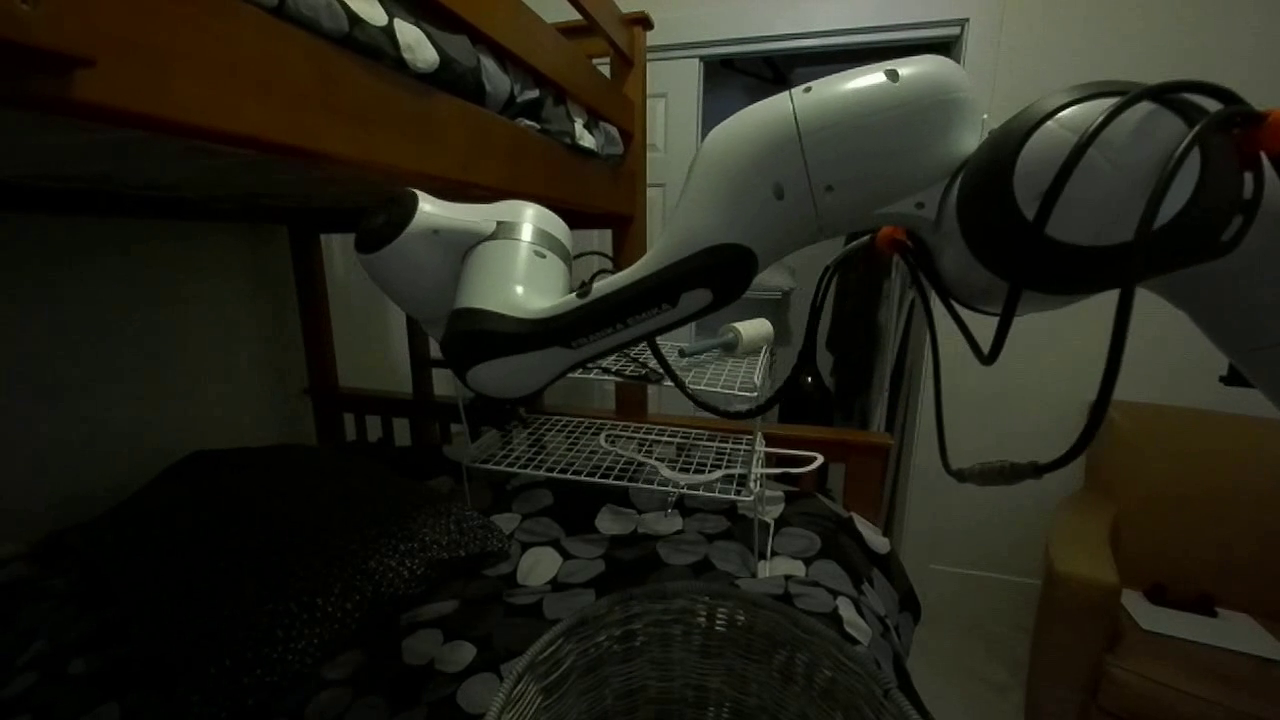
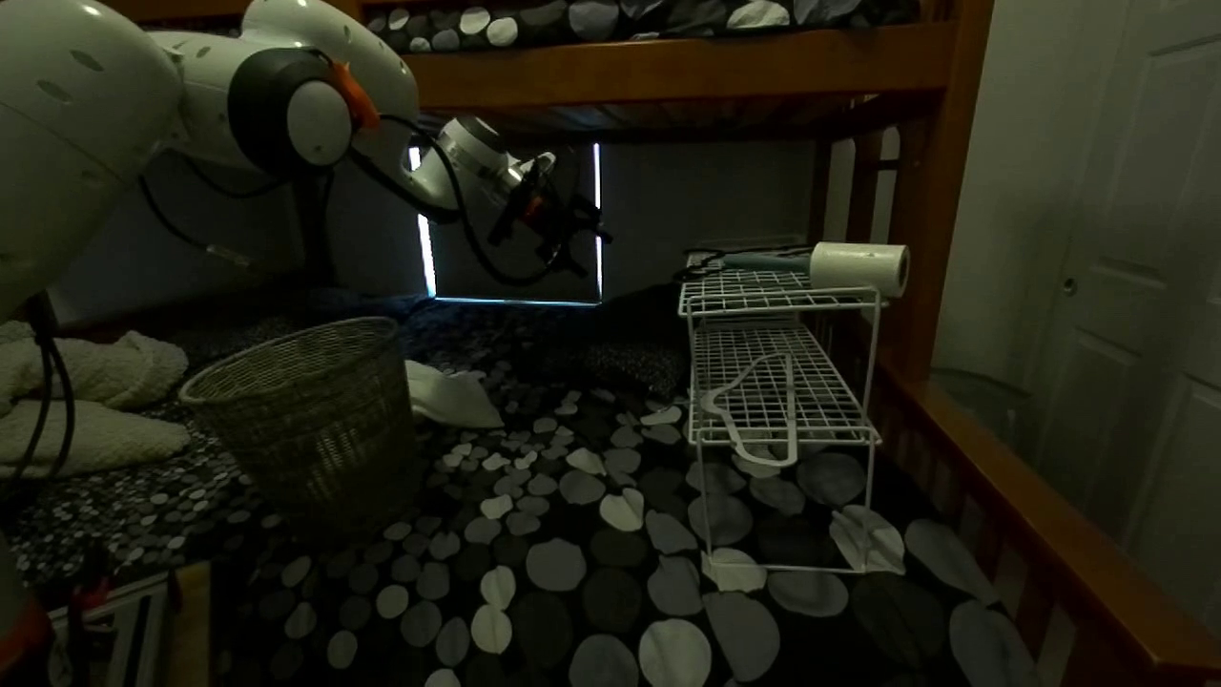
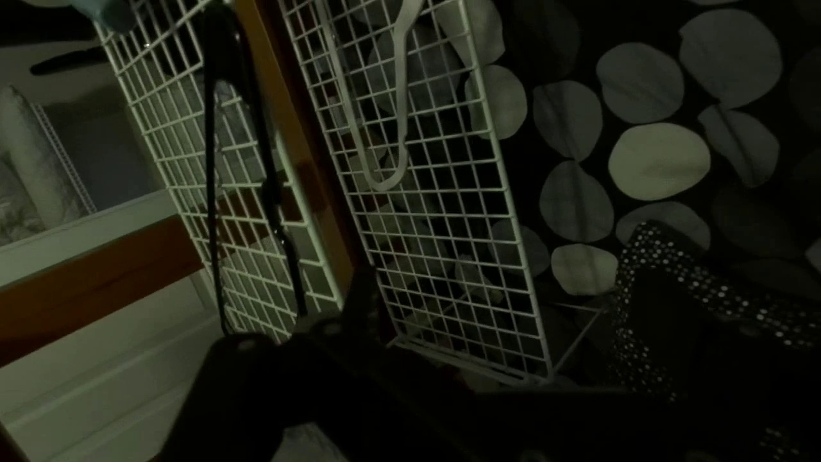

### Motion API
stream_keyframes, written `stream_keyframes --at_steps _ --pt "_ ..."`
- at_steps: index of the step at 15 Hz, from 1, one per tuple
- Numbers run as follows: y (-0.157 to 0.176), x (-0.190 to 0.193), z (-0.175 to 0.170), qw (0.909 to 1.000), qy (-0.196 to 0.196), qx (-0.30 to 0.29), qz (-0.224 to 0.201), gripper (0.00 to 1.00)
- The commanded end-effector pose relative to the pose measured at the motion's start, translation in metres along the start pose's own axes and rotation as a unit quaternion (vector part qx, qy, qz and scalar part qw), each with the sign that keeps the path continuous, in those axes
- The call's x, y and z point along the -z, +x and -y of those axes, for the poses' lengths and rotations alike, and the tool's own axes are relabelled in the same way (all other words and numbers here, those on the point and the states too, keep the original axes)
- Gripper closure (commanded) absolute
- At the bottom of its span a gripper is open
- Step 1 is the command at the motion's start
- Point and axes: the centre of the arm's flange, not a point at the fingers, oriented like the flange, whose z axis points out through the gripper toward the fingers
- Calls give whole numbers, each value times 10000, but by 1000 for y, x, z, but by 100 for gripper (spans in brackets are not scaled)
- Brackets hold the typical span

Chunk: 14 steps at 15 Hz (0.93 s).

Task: Take the hanger out of the basket

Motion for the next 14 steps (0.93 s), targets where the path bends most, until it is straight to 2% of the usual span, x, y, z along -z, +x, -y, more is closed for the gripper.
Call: stream_keyframes --at_steps 1,2,7,8,9,11,14 --pt "-80 -11 -1 9985 200 -470 199 0" --pt "-14 -9 3 9996 68 -254 89 0" --pt "-32 -14 4 9990 35 -404 213 0" --pt "-43 -9 -4 9989 245 -96 379 0" --pt "-58 -7 -11 9978 486 261 361 0" --pt "-104 -5 -28 9946 957 407 76 0" --pt "-124 -2 -31 9837 1765 346 -40 0"
